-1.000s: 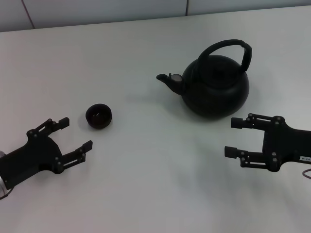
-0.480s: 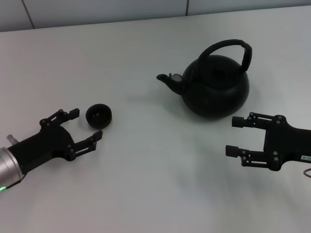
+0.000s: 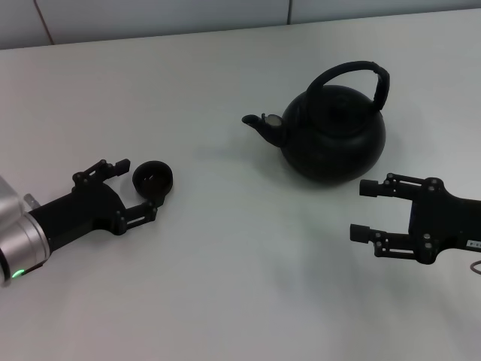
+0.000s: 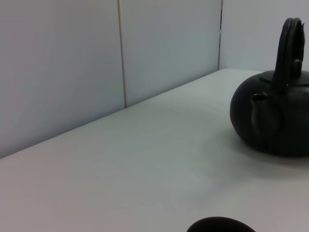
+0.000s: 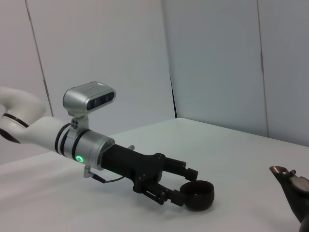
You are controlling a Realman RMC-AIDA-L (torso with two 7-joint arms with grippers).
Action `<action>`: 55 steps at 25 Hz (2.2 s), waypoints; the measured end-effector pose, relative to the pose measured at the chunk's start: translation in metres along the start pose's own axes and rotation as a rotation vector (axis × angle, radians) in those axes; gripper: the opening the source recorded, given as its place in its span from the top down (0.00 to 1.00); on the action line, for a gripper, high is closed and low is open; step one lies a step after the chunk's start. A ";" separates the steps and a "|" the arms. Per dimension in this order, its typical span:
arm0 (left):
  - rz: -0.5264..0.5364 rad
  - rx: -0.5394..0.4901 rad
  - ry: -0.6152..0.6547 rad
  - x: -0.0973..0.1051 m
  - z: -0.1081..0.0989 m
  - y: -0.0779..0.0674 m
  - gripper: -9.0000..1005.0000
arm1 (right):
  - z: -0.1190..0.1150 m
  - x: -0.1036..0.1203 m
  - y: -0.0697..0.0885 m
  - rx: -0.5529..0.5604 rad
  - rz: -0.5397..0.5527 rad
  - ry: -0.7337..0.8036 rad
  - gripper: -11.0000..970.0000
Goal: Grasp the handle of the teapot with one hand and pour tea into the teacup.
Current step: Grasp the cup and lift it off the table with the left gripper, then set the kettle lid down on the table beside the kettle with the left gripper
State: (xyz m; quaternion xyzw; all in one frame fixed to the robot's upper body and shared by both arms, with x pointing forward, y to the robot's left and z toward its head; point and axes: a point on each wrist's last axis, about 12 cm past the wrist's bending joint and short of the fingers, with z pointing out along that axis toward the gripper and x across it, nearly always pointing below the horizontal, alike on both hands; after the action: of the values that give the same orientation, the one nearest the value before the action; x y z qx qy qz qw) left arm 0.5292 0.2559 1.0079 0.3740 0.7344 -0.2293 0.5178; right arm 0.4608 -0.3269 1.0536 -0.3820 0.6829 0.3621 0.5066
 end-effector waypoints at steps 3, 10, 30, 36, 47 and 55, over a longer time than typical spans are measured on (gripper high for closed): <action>0.005 0.003 0.010 -0.002 0.005 0.001 0.15 | 0.000 0.000 0.000 0.000 -0.001 0.000 0.23; 0.009 0.011 0.017 -0.005 0.010 0.001 0.15 | -0.001 0.000 0.000 0.000 -0.002 0.001 0.23; 0.007 0.014 0.025 -0.008 0.017 0.001 0.16 | -0.002 -0.002 -0.001 -0.002 -0.008 -0.004 0.24; 0.004 0.023 0.009 -0.009 0.017 -0.001 0.32 | -0.002 -0.002 -0.001 -0.002 -0.008 -0.004 0.24; 0.000 0.069 -0.051 -0.019 0.018 -0.004 0.32 | -0.002 -0.002 -0.001 -0.001 -0.008 -0.003 0.24; 0.047 0.188 -0.072 -0.049 0.061 -0.023 0.32 | -0.002 -0.002 -0.001 -0.002 -0.009 -0.003 0.24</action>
State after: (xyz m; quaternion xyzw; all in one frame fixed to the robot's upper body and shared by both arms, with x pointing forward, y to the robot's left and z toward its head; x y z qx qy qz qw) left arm 0.5564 0.1825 1.0301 0.4297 0.6816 -0.2981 0.5118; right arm 0.4611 -0.3286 1.0560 -0.3847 0.6801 0.3611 0.5090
